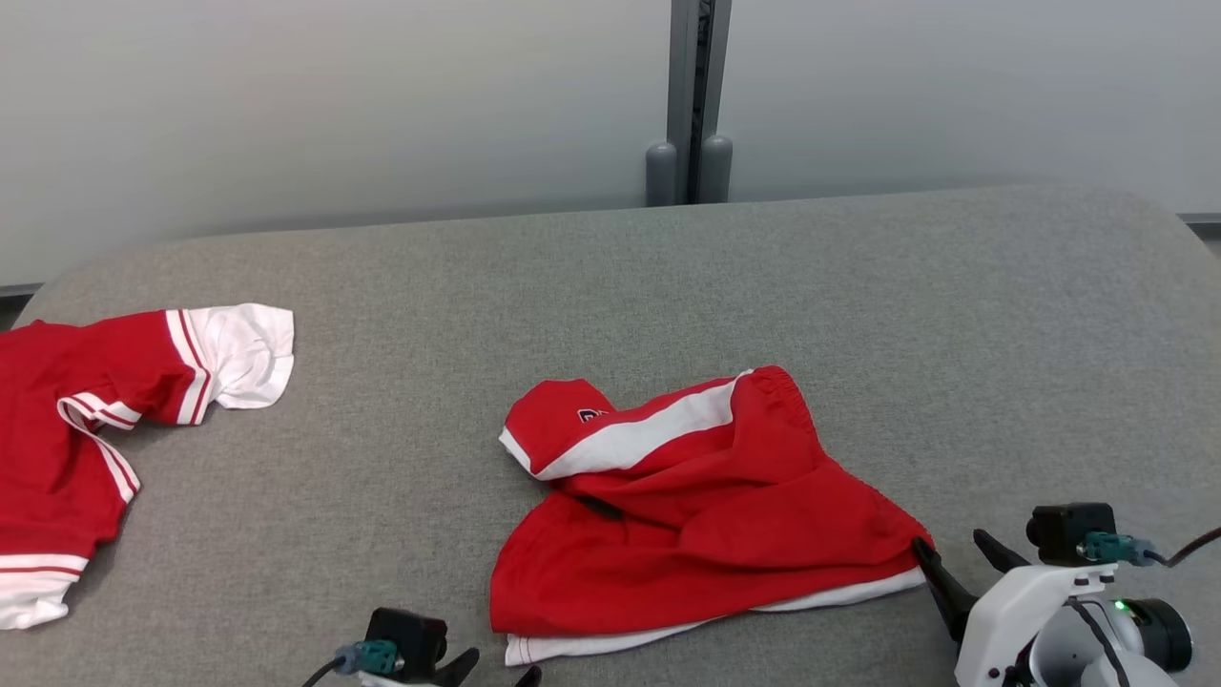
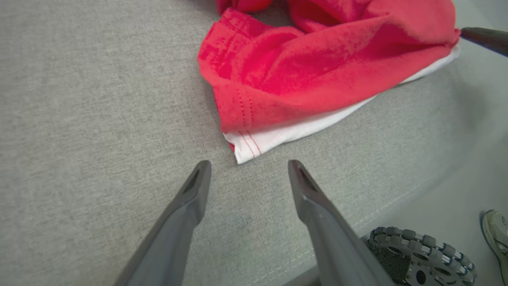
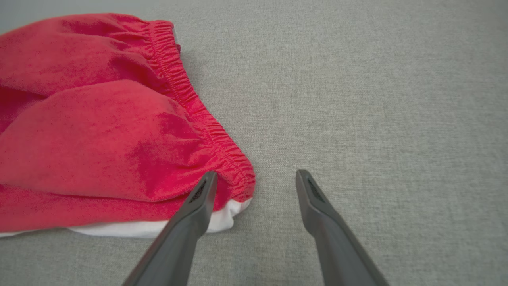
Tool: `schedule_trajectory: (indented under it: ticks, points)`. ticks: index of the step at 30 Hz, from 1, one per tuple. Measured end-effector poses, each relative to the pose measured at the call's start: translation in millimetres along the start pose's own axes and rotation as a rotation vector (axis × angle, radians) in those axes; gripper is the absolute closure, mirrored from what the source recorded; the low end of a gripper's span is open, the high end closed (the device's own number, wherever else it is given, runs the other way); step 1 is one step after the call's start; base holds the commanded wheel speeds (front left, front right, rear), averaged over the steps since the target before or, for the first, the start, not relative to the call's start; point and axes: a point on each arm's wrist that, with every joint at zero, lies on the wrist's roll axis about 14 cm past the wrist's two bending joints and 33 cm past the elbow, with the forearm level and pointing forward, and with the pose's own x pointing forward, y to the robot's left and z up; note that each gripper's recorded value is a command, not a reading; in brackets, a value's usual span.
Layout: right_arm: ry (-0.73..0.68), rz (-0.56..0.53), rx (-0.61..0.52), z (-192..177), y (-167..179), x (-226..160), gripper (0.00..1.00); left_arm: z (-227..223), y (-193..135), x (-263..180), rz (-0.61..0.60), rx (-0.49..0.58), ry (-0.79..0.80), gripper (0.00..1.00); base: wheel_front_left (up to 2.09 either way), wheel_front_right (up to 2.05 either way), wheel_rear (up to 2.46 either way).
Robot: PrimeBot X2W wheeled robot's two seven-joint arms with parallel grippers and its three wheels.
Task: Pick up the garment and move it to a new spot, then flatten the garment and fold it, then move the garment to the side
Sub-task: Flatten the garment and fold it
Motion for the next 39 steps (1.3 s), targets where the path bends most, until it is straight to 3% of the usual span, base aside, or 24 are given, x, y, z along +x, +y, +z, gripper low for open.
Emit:
schedule_trajectory:
  ticks: [11, 16, 18, 19, 20, 21, 22, 23, 24, 25, 27, 28, 39]
  points:
    - [0.068, 0.039, 0.001, -12, 9, 28, 0.01, -5, 3, 31, -0.024, -0.016, 0.085, 0.0, 0.0, 0.0, 0.0]
    - [0.073, 0.044, 0.01, -14, 10, 32, 0.07, -5, 2, 38, -0.033, -0.027, 0.095, 0.0, 0.0, 0.0, 0.0]
    - [0.075, 0.045, 0.014, -15, 10, 32, 0.11, -6, -2, 40, -0.044, -0.023, 0.106, 0.24, 0.0, 0.0, 0.0]
    - [0.077, 0.046, 0.014, -15, 11, 32, 0.11, -7, -4, 41, -0.051, -0.022, 0.113, 0.24, 0.0, 0.0, 0.0]
    - [0.077, 0.048, 0.015, -16, 11, 33, 0.16, -8, -6, 41, -0.057, -0.023, 0.117, 0.52, 0.0, 0.0, 0.0]
    - [0.075, 0.05, 0.015, -15, 12, 33, 0.16, -9, -7, 42, -0.062, -0.022, 0.12, 0.52, 0.0, 0.0, 0.0]
    - [0.075, 0.053, 0.017, -15, 12, 34, 0.22, -9, -9, 42, -0.068, -0.021, 0.123, 0.65, 0.0, 0.0, 0.0]
    - [0.077, 0.055, 0.017, -15, 13, 34, 0.31, -10, -11, 42, -0.074, -0.019, 0.128, 0.93, 0.0, 0.0, 0.0]
    - [0.078, 0.058, 0.019, -16, 14, 34, 0.53, -11, -12, 43, -0.079, -0.017, 0.133, 1.0, 0.0, 0.0, 0.0]
    - [0.078, 0.061, 0.019, -17, 16, 33, 0.58, -13, -13, 42, -0.083, -0.019, 0.138, 1.0, 0.0, 0.0, 0.0]
    - [0.072, 0.068, 0.023, -16, 18, 33, 0.96, -15, -16, 42, -0.089, -0.018, 0.144, 1.0, 0.0, 0.0, 0.0]
    - [0.07, 0.071, 0.023, -16, 19, 33, 1.0, -14, -16, 42, -0.091, -0.019, 0.142, 1.0, 0.0, 0.0, 0.0]
    - [-0.044, 0.094, 0.033, 9, 27, 23, 1.0, 4, -18, 27, -0.101, -0.009, 0.044, 1.0, 0.0, 0.0, 0.0]
